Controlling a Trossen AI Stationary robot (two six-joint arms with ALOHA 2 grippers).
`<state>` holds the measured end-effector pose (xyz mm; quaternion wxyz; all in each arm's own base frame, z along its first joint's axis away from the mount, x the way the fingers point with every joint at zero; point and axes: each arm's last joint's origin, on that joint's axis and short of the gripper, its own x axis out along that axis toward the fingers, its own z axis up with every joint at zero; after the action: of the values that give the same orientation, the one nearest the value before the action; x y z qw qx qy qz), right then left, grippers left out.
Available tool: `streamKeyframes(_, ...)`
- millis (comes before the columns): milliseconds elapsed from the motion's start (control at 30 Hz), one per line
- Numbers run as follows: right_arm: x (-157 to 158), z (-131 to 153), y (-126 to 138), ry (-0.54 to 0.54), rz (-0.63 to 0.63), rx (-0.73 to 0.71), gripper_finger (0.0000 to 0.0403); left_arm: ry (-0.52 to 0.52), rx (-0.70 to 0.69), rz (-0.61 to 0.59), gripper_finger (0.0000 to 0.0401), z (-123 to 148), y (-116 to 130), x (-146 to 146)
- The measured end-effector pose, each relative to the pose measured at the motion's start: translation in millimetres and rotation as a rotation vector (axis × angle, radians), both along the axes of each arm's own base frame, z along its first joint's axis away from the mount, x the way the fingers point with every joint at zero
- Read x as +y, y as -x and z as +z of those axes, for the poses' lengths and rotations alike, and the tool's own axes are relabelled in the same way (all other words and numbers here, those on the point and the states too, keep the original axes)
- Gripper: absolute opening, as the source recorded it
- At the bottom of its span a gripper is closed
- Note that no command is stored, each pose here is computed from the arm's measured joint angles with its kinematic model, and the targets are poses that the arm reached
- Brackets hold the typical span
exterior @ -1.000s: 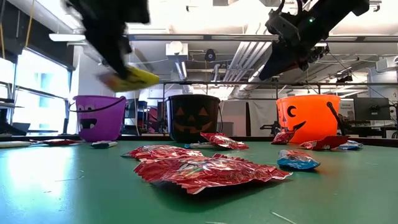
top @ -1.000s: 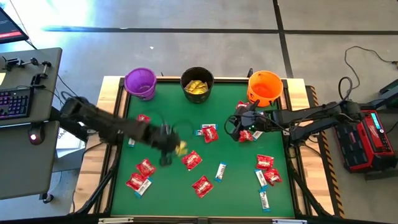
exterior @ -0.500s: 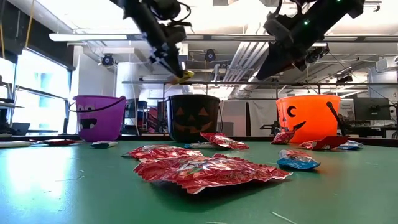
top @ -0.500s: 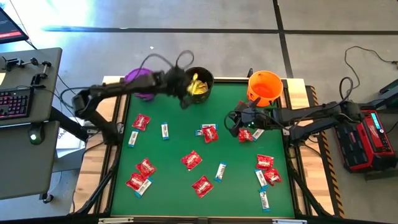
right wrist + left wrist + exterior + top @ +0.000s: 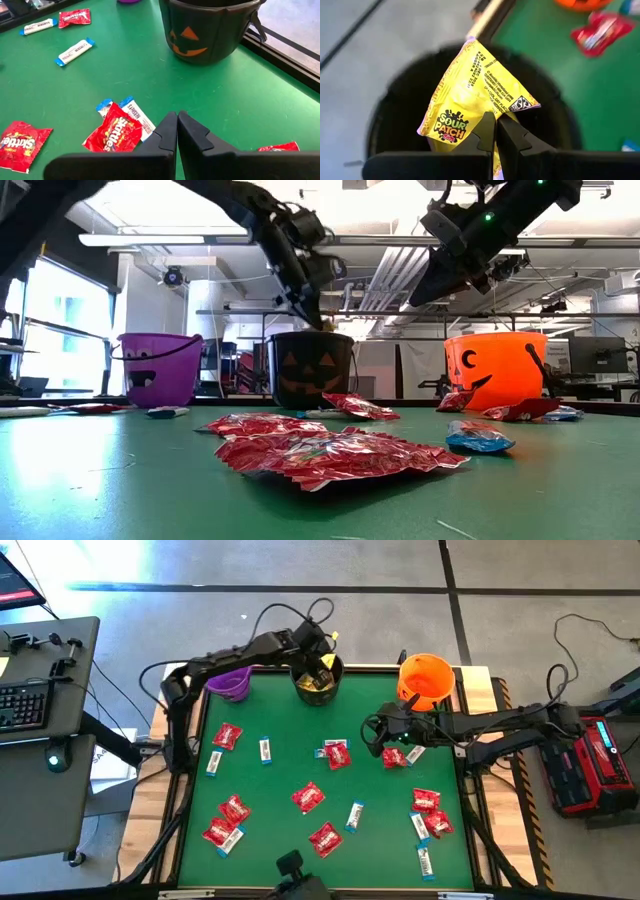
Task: Sort candy by brand, put in halloween buckets
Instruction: Put the yellow candy pack into the black bucket
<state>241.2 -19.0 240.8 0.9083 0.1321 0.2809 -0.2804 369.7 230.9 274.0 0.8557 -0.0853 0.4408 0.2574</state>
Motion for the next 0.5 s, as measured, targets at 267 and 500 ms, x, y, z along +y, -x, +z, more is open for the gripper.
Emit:
streamKeyframes(267, 0, 0, 0, 0.0, 0.0, 0.0, 0.0, 0.068, 0.105, 0.008, 0.0, -28, -2, 6)
streamKeyframes(500, 0, 0, 0, -0.015, 0.012, -0.001, 0.0, 0.069, 0.115, 0.004, 0.0026, -29, -4, 3)
